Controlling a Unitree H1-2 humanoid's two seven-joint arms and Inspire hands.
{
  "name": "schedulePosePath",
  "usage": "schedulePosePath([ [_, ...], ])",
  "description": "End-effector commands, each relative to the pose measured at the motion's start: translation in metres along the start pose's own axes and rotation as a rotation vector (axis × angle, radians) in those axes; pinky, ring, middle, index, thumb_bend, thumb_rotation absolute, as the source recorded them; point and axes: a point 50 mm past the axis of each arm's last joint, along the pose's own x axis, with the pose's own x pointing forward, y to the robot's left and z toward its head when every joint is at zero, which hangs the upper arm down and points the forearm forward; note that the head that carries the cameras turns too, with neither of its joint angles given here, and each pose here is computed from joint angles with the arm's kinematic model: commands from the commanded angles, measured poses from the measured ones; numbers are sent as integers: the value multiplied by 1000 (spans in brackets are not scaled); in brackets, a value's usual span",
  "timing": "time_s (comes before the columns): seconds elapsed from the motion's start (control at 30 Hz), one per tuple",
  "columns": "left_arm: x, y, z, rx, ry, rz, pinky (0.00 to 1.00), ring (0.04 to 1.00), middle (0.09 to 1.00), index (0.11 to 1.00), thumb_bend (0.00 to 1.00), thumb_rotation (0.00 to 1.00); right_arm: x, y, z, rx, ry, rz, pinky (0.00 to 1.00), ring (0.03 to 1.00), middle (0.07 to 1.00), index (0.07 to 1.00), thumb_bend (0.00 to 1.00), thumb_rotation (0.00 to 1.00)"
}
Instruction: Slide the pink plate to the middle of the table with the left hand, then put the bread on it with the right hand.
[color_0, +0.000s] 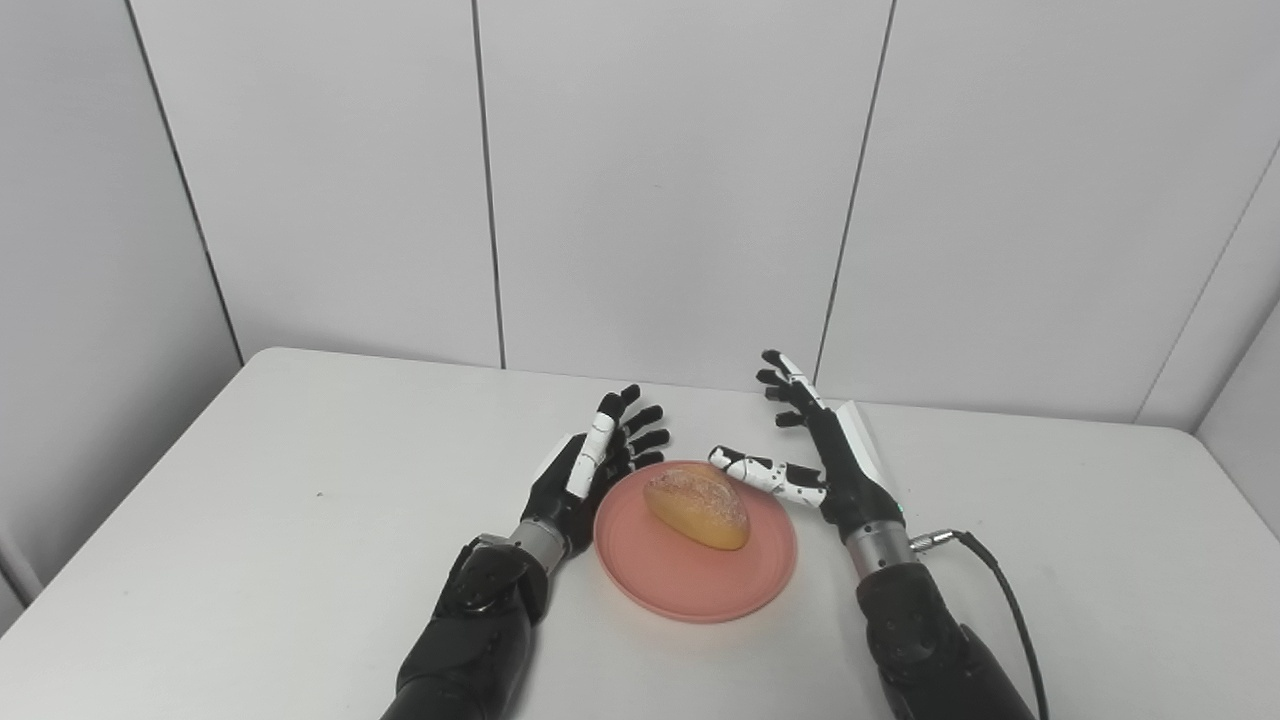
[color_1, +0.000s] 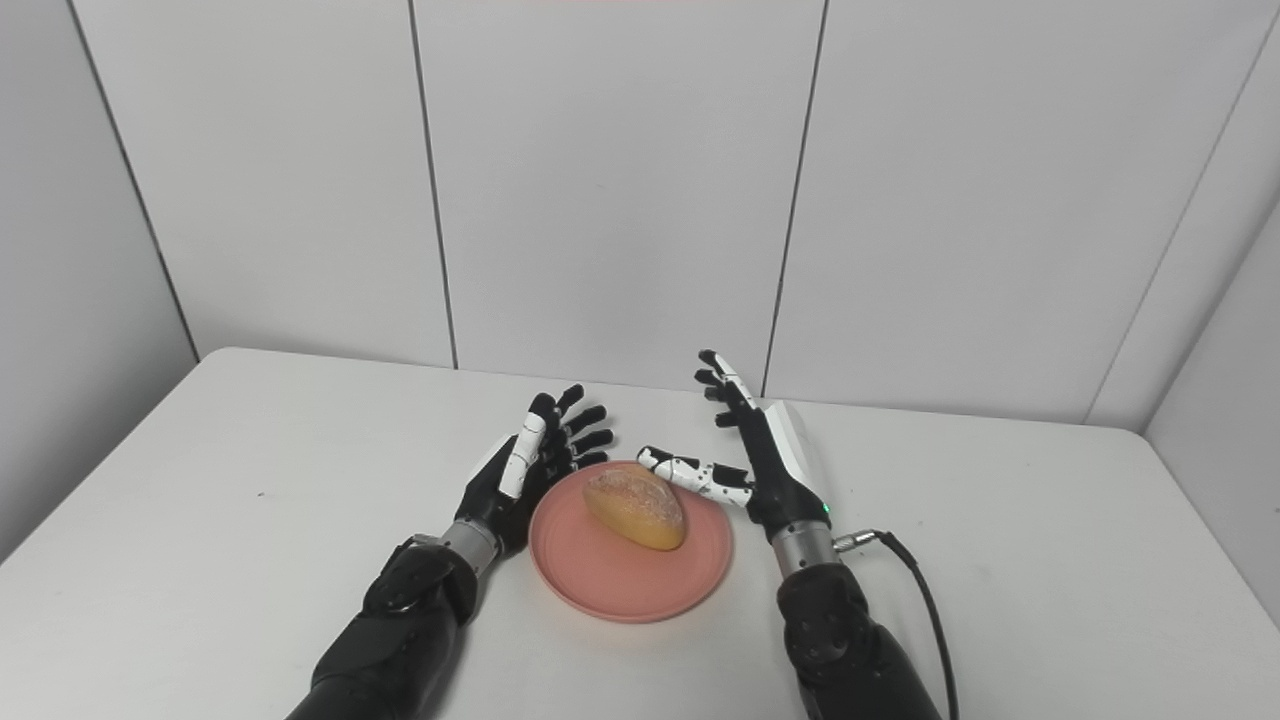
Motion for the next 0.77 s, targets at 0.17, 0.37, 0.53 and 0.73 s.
schedulePosePath([
  [0.17,-13,-9,-19,19,-32,115,973,956,966,1000,961,860,4,-5,0,274,11,-145,997,984,986,1000,707,998],
  [0.37,-13,-9,-15,127,-44,208,1000,999,1000,1000,864,911,0,-3,-15,393,73,-178,1000,1000,1000,1000,786,1000],
  [0.53,-13,-10,-14,229,-51,289,1000,1000,1000,1000,775,973,-5,-2,-25,395,122,-175,1000,1000,999,1000,816,1000],
  [0.73,-11,-5,-10,256,-47,302,1000,1000,1000,1000,780,992,-7,-4,-35,325,162,-141,1000,1000,1000,1000,844,1000],
])
